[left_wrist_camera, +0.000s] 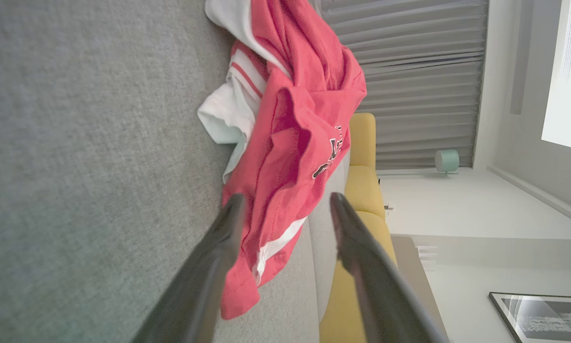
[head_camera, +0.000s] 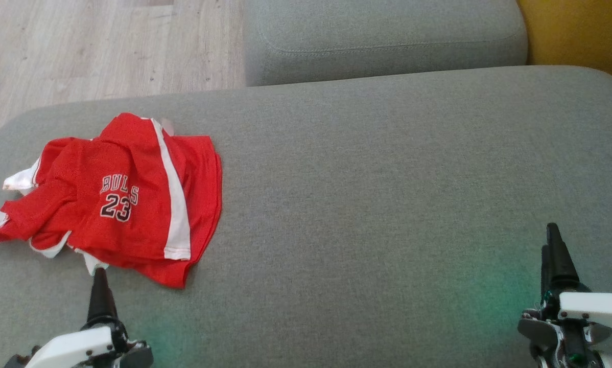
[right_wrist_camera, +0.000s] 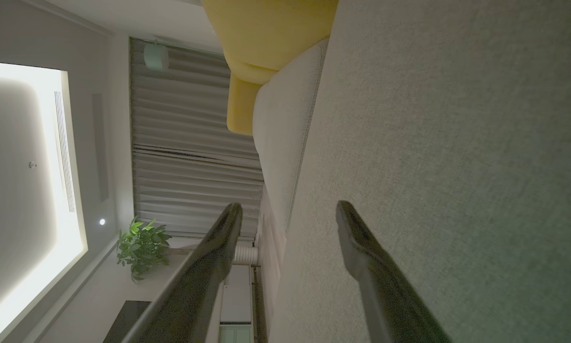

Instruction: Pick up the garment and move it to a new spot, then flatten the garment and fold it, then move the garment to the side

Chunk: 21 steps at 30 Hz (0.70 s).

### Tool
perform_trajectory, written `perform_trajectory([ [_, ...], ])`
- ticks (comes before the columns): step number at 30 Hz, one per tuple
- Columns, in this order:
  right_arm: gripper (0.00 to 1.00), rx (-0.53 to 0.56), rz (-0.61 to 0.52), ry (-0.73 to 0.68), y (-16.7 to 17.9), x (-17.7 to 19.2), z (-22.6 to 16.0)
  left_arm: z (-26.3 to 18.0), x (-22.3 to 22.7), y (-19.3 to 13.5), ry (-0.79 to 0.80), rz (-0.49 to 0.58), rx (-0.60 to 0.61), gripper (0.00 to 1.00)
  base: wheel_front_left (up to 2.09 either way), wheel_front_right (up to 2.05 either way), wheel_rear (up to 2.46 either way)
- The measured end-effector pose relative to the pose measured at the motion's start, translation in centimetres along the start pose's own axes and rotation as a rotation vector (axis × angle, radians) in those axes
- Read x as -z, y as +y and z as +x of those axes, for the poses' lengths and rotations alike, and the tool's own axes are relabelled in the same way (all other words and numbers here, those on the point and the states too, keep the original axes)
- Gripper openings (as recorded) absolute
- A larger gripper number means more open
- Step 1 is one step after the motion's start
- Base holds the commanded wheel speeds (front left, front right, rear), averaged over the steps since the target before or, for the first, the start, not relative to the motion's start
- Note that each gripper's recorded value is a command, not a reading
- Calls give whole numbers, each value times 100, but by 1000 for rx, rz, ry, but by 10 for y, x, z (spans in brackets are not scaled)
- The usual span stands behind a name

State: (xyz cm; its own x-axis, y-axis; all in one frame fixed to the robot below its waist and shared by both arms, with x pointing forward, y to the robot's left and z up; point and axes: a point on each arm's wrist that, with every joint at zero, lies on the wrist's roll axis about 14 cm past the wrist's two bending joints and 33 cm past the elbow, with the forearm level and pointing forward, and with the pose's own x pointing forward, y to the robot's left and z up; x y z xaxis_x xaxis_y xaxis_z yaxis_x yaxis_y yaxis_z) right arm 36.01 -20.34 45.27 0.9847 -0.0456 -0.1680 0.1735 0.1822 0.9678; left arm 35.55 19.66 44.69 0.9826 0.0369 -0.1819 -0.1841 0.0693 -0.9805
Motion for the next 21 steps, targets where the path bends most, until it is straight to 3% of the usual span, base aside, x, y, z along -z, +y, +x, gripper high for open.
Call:
perform_trajectory([
  [10,100,-33,-179,5,11,3,3,6,-10,-14,-38,86,39,100,0,0,0],
  [21,100,-104,-451,18,33,14,8,9,-2,-38,-36,315,104,100,0,0,0],
])
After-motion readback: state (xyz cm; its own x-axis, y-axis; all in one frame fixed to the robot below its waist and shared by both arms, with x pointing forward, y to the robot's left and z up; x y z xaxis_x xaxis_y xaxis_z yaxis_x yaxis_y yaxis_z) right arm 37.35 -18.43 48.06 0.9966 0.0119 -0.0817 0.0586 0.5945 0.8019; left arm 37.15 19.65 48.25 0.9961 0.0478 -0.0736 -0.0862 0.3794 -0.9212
